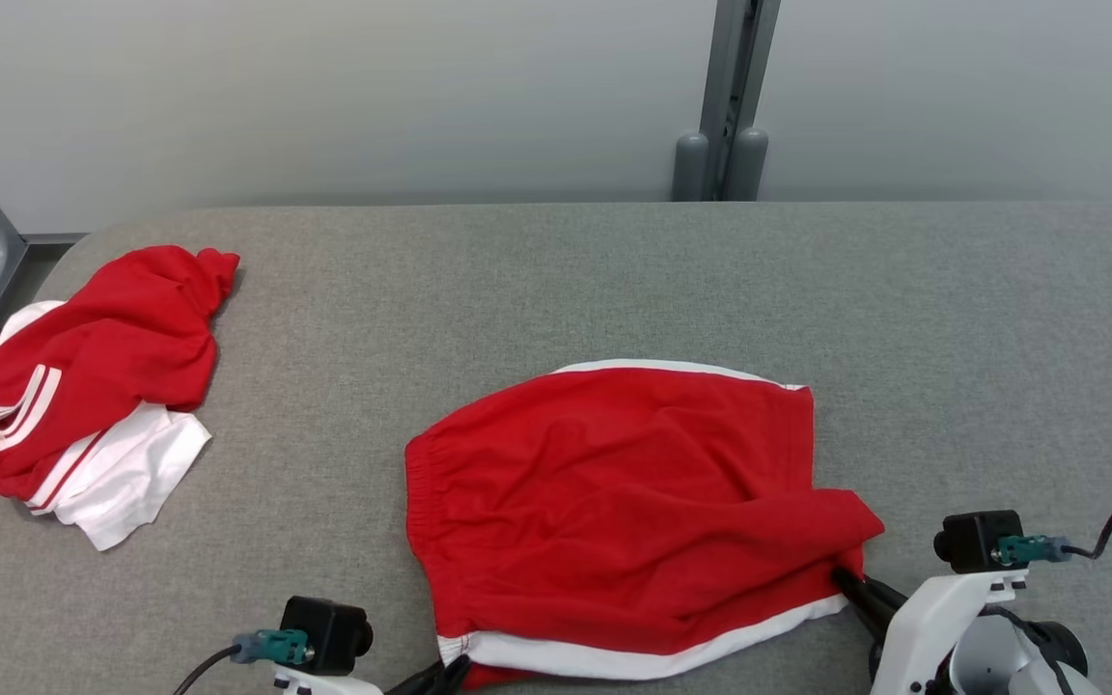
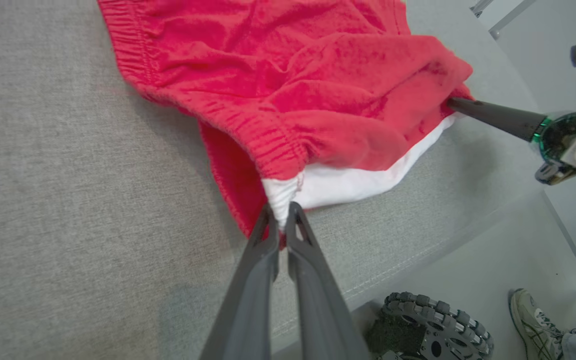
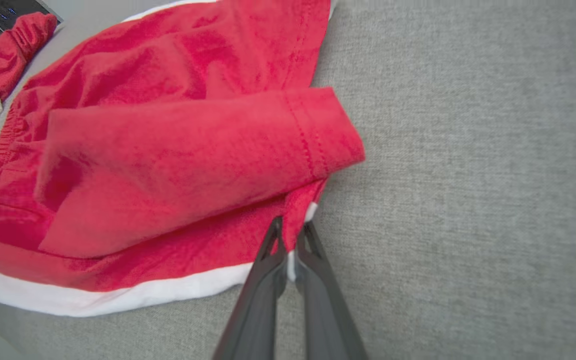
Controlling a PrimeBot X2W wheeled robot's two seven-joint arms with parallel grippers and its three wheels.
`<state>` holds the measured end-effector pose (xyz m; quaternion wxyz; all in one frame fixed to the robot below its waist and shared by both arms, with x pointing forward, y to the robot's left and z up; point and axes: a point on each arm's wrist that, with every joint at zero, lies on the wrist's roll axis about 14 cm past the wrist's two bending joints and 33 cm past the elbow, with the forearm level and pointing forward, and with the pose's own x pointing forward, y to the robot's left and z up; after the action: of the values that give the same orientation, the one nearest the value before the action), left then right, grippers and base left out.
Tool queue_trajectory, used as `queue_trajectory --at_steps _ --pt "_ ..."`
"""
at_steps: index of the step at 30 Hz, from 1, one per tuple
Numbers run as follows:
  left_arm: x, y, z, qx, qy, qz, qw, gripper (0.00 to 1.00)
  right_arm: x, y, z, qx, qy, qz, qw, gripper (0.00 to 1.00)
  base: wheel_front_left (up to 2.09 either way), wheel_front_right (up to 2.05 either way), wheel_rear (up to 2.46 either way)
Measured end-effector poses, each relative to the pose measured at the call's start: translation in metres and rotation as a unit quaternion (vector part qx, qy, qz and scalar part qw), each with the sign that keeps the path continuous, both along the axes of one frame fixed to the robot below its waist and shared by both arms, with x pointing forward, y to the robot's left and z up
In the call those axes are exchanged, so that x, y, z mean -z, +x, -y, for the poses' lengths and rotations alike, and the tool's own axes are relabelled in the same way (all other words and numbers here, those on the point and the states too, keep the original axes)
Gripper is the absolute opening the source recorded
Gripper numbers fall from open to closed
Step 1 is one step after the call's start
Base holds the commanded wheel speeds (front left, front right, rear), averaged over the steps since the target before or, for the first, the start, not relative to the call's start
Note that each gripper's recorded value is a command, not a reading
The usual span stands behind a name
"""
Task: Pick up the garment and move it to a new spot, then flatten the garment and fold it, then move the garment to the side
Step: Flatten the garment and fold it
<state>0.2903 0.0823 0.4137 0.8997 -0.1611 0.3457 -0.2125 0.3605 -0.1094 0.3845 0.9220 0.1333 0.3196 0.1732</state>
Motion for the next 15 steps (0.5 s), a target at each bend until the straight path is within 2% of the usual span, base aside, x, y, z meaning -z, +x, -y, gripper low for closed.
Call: queue_trajectory --at_steps 11,15 --pt "-0.042 0.0 -0.011 -0.017 -0.034 0.054 0.998 0.0 -0.036 -0.008 0.025 0.037 0.042 0.034 0.998 0.0 0.0 0.0 0.0" --pt "-0.059 0.014 -0.014 -0.005 -0.02 0.09 0.996 0.0 -0.06 -0.001 0.025 0.042 0.06 0.065 0.995 0.0 0.0 0.0 0.0"
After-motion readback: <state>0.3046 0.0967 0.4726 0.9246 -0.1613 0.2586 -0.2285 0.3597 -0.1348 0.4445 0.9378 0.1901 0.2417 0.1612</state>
